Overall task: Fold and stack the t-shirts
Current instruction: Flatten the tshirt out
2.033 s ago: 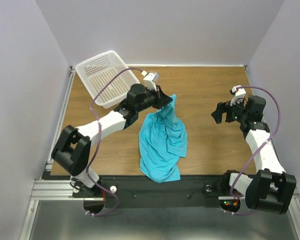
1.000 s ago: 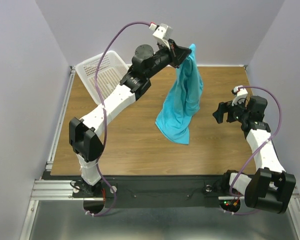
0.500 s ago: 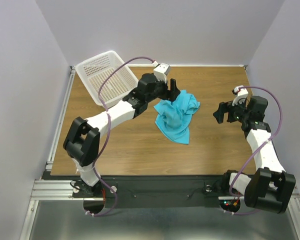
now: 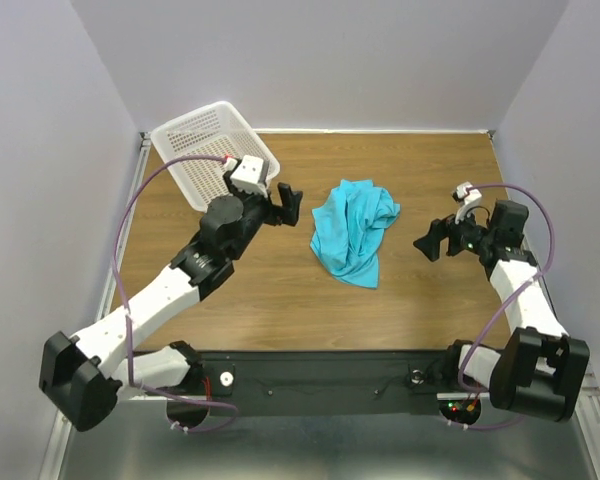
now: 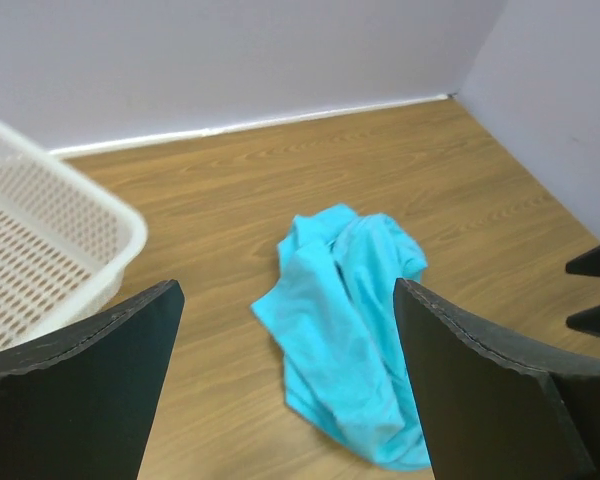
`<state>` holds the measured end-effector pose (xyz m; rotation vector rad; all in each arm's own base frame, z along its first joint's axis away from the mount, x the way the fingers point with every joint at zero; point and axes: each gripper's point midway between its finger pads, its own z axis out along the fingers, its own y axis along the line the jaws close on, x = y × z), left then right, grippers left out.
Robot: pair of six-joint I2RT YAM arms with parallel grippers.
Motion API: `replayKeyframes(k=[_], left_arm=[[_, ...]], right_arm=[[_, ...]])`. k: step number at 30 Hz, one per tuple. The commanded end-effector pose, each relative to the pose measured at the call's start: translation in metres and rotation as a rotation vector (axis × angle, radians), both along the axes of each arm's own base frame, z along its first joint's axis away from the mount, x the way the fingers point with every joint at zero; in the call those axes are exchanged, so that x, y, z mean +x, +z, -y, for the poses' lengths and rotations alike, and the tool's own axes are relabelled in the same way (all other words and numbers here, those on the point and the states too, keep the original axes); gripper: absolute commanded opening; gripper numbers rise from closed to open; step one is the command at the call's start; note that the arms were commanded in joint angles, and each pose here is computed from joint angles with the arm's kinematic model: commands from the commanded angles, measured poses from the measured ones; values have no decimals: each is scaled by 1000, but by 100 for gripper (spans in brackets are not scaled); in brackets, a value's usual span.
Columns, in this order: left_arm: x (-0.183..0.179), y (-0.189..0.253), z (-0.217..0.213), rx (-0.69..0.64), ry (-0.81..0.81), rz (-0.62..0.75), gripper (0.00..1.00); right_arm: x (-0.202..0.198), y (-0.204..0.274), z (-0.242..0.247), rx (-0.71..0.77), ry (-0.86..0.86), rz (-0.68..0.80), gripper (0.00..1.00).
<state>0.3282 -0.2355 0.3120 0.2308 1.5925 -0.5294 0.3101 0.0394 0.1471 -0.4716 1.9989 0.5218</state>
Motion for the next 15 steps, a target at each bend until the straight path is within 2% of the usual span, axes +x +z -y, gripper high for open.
replayKeyframes(k=[1,2,3,8,15], left_arm=[[-16,-18,-32,3,87,-32,98],[-21,-32,-38,19,98,-58,98],[-26,-25,-45,-1,107,-44,98],[-37,-33,-59,-11,139,-63,98],[-33,-52,-67,19,189,-90,98]], right_arm=[[1,8,-13,21,140,56,100],[7,15,-14,13,168,79,100],[11,18,-12,11,168,78,100],[49,21,-6,62,101,-27,100],[90,-23,-14,73,8,-242,90]])
